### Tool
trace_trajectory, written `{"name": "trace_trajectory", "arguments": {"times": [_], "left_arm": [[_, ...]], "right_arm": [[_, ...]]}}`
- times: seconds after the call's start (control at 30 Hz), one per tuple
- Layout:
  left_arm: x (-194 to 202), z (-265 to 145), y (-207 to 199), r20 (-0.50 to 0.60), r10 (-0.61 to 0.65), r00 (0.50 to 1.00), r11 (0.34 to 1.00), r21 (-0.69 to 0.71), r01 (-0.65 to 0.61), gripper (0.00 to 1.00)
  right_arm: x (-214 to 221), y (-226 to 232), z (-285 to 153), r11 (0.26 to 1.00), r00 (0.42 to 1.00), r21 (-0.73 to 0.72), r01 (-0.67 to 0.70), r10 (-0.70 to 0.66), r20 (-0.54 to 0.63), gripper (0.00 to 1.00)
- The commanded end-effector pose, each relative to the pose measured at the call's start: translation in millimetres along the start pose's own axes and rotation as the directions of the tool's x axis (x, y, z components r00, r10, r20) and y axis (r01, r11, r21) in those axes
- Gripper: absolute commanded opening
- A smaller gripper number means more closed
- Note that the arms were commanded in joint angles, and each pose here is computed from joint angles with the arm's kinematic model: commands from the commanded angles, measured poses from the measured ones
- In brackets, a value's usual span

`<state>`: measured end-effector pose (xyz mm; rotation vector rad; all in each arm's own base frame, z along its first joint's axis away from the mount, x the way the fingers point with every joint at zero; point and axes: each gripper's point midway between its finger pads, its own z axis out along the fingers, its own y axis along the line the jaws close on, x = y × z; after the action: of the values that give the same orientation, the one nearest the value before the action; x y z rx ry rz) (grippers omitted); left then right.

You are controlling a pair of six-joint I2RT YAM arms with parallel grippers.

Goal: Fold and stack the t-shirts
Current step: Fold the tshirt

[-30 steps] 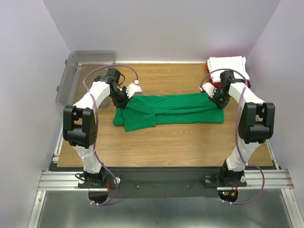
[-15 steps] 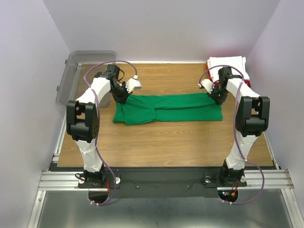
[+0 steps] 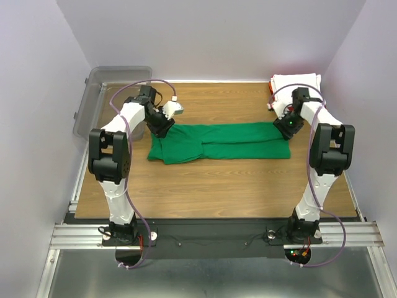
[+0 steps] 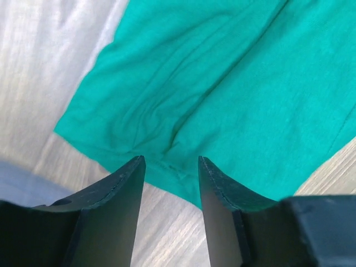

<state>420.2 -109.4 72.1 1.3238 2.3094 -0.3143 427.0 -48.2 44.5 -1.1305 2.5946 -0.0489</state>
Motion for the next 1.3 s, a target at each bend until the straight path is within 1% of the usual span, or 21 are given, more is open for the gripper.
{"name": "trace_trajectory", "arguments": {"times": [0.0, 0.03, 0.07, 0.2, 0.27, 0.4, 0.5, 0.6, 0.67, 0.7, 0.73, 0.77, 0.8, 0.83, 0.9, 0.93, 1.13, 1.17, 1.2, 1.23, 1.27], "left_arm": [[-14, -45, -15, 0.089, -0.031, 0.996, 0.998, -0.055, 0.036, 0.55], [-13, -48, -19, 0.093, -0.042, 0.995, 0.997, -0.053, 0.047, 0.56], [-7, -50, -28, 0.092, -0.056, 0.994, 0.997, -0.042, 0.06, 0.6], [14, -45, -46, 0.065, -0.089, 0.994, 0.995, -0.026, 0.091, 0.61], [20, -42, -49, 0.065, -0.097, 0.993, 0.995, -0.033, 0.099, 0.61], [42, -28, -61, 0.02, -0.128, 0.992, 0.992, -0.011, 0.128, 0.61], [53, -18, -65, 0.003, -0.134, 0.991, 0.991, -0.007, 0.134, 0.61], [61, -12, -68, -0.015, -0.134, 0.991, 0.991, 0.0, 0.134, 0.61], [69, -7, -74, -0.037, -0.135, 0.99, 0.991, 0.019, 0.136, 0.55], [75, -3, -78, -0.051, -0.138, 0.989, 0.99, 0.03, 0.14, 0.5], [79, -1, -80, -0.062, -0.139, 0.988, 0.989, 0.036, 0.142, 0.44], [83, -1, -82, -0.073, -0.138, 0.988, 0.989, 0.04, 0.142, 0.29], [88, 0, -87, -0.085, -0.139, 0.987, 0.989, 0.049, 0.143, 0.23], [90, -1, -90, -0.089, -0.14, 0.986, 0.988, 0.052, 0.145, 0.12], [94, -7, -97, -0.089, -0.135, 0.987, 0.988, 0.057, 0.141, 0.02], [94, -10, -99, -0.086, -0.132, 0.988, 0.989, 0.058, 0.137, 0.0], [93, -32, -113, -0.065, -0.122, 0.99, 0.991, 0.055, 0.125, 0.0], [92, -34, -113, -0.059, -0.124, 0.991, 0.991, 0.05, 0.127, 0.05], [90, -36, -113, -0.052, -0.123, 0.991, 0.991, 0.044, 0.126, 0.13], [83, -42, -112, -0.027, -0.116, 0.993, 0.992, 0.038, 0.117, 0.25], [80, -46, -114, -0.017, -0.112, 0.994, 0.993, 0.041, 0.113, 0.3]], "right_arm": [[-4, -11, -52, 0.98, 0.973, 0.023, -0.198, 0.194, 0.124, 0.54], [0, -7, -55, 0.973, 0.965, -0.001, -0.229, 0.227, 0.133, 0.54], [6, 3, -58, 0.957, 0.947, -0.049, -0.284, 0.289, 0.14, 0.54], [23, 32, -52, 0.906, 0.909, -0.163, -0.392, 0.408, 0.086, 0.54], [26, 43, -47, 0.891, 0.901, -0.198, -0.408, 0.428, 0.069, 0.53], [36, 61, -29, 0.853, 0.881, -0.253, -0.456, 0.473, 0.008, 0.52], [38, 63, -17, 0.832, 0.865, -0.27, -0.485, 0.502, -0.01, 0.51], [42, 63, -1, 0.816, 0.852, -0.268, -0.512, 0.522, -0.036, 0.47], [47, 62, 8, 0.813, 0.847, -0.255, -0.524, 0.527, -0.061, 0.35], [49, 63, 10, 0.812, 0.847, -0.253, -0.526, 0.527, -0.069, 0.19], [51, 63, 11, 0.812, 0.846, -0.248, -0.528, 0.528, -0.074, 0.12], [54, 64, 12, 0.814, 0.847, -0.242, -0.528, 0.524, -0.084, 0.05], [56, 65, 10, 0.816, 0.849, -0.239, -0.526, 0.522, -0.087, 0.01], [58, 64, 9, 0.821, 0.852, -0.234, -0.521, 0.517, -0.085, 0.01], [64, 67, 2, 0.832, 0.86, -0.219, -0.509, 0.504, -0.084, 0.0], [68, 67, -1, 0.834, 0.859, -0.212, -0.51, 0.504, -0.086, 0.01], [98, 64, -18, 0.859, 0.871, -0.145, -0.491, 0.479, -0.107, 0.01], [100, 65, -20, 0.867, 0.878, -0.142, -0.477, 0.464, -0.116, 0.01], [100, 65, -23, 0.868, 0.878, -0.141, -0.477, 0.464, -0.115, 0.01], [98, 63, -29, 0.87, 0.88, -0.136, -0.474, 0.463, -0.104, 0.15], [90, 58, -36, 0.873, 0.883, -0.137, -0.469, 0.463, -0.071, 0.23]]}}
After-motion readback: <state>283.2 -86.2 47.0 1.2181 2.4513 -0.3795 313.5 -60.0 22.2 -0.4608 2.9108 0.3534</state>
